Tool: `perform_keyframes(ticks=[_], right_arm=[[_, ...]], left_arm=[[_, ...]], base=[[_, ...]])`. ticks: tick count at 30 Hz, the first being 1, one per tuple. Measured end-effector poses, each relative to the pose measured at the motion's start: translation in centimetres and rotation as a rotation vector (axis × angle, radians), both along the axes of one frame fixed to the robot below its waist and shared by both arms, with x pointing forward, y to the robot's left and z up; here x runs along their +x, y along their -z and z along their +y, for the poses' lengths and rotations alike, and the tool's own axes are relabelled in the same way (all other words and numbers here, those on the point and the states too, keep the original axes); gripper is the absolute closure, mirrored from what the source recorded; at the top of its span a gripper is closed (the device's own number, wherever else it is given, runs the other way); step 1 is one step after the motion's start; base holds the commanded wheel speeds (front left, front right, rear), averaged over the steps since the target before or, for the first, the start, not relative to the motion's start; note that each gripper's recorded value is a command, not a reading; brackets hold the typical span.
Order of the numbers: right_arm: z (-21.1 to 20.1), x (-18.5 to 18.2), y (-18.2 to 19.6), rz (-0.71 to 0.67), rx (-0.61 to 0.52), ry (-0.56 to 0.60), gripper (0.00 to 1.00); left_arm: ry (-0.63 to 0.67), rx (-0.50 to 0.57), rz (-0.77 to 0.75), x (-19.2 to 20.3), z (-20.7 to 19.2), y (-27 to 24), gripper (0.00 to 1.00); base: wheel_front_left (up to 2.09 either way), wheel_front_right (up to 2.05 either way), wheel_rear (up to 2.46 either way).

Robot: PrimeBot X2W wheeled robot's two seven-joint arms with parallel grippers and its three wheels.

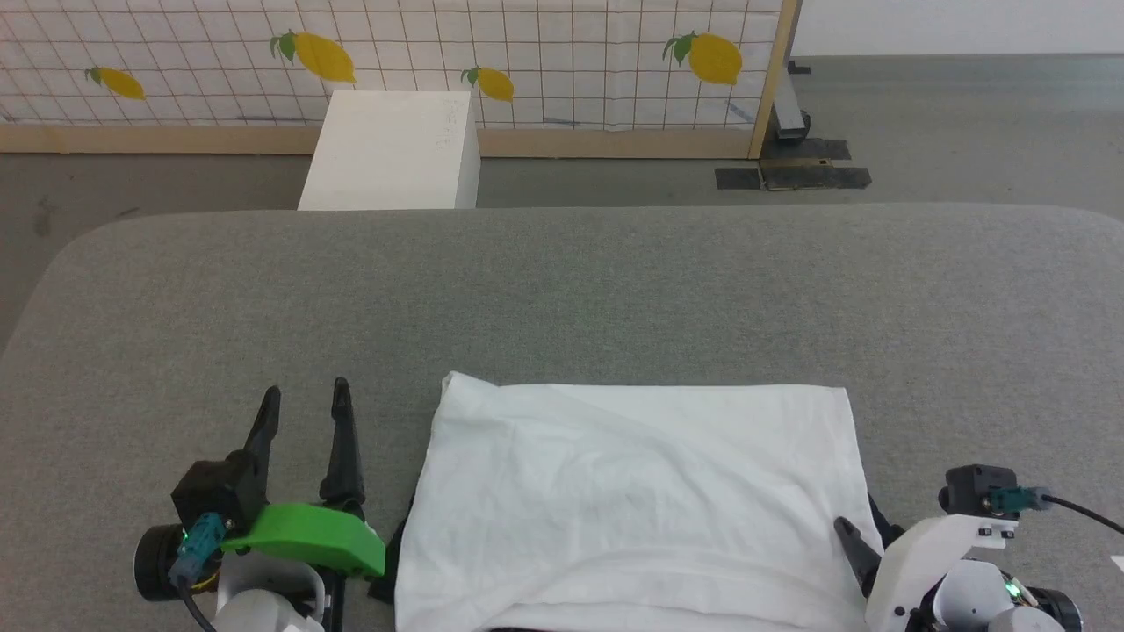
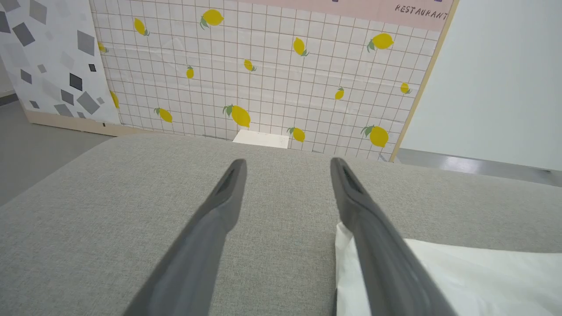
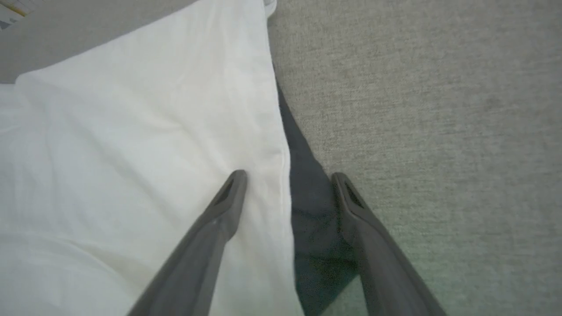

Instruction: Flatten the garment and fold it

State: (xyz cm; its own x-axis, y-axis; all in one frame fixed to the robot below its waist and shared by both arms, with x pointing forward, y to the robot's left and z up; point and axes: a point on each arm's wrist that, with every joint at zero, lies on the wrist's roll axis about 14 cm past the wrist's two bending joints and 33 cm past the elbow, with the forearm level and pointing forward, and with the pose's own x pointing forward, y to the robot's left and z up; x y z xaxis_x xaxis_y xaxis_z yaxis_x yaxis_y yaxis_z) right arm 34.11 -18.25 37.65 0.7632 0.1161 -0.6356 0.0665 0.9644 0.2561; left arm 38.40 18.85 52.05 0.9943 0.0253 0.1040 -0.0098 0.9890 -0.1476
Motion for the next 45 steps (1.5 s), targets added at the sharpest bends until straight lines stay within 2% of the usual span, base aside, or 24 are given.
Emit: perform_keyframes(ticks=[3,4,5,7,10,14,17,22,27,33,39,45], right_arm=[[0.5,-0.1,0.5,0.058,-0.013,-0.039,0.00],[0.7,-0.2,0.6,0.078,-0.013,-0.052,0.12],[0.9,-0.2,0.6,0.093,-0.009,-0.061,0.45],[1.1,-0.2,0.6,0.103,-0.008,-0.072,1.00],[1.0,-0.2,0.3,0.098,-0.001,-0.061,1.00],[-0.9,-0.2,0.0,0.076,-0.009,0.008,1.00],[-3.7,-0.4,-0.4,0.058,-0.055,0.085,1.00],[-9.2,-0.9,-1.8,0.020,-0.191,0.209,1.00],[-10.3,-0.8,-3.1,-0.010,-0.242,0.220,1.00],[-5.8,0.2,-6.3,-0.099,-0.199,0.082,1.00],[2.3,1.1,-11.9,-0.253,-0.171,-0.160,1.00],[10.2,1.4,-13.2,-0.307,-0.154,-0.400,1.00]], left_arm=[[-0.005,-0.005,0.000,-0.1,0.2,0.0,0.00],[-0.005,-0.005,0.001,-0.2,0.3,0.1,0.00],[-0.006,-0.004,0.004,-0.2,0.3,0.2,0.00],[-0.007,-0.008,0.007,-0.3,0.4,0.3,0.00],[-0.012,-0.002,0.016,-0.4,0.5,0.7,0.00],[-0.015,-0.004,0.020,-0.3,0.5,0.9,0.00],[-0.014,-0.003,0.022,-0.2,0.5,1.0,0.00],[-0.011,-0.008,0.022,-0.2,0.4,1.0,0.00],[-0.005,-0.012,0.021,-0.2,0.2,1.0,0.00],[-0.005,-0.007,0.018,-0.5,0.3,0.9,0.00],[-0.004,-0.008,0.022,-0.7,0.4,1.1,0.00],[-0.008,-0.011,0.039,-0.8,0.5,1.6,0.00]], base=[[0.00,0.00,0.00],[0.00,0.00,0.00],[0.00,0.00,0.00],[0.00,0.00,0.00],[0.00,0.00,0.00],[0.00,0.00,0.00],[0.00,0.00,0.00],[0.00,0.00,0.00],[0.00,0.00,0.00],[0.00,0.00,0.00],[0.00,0.00,0.00],[0.00,0.00,0.00]])
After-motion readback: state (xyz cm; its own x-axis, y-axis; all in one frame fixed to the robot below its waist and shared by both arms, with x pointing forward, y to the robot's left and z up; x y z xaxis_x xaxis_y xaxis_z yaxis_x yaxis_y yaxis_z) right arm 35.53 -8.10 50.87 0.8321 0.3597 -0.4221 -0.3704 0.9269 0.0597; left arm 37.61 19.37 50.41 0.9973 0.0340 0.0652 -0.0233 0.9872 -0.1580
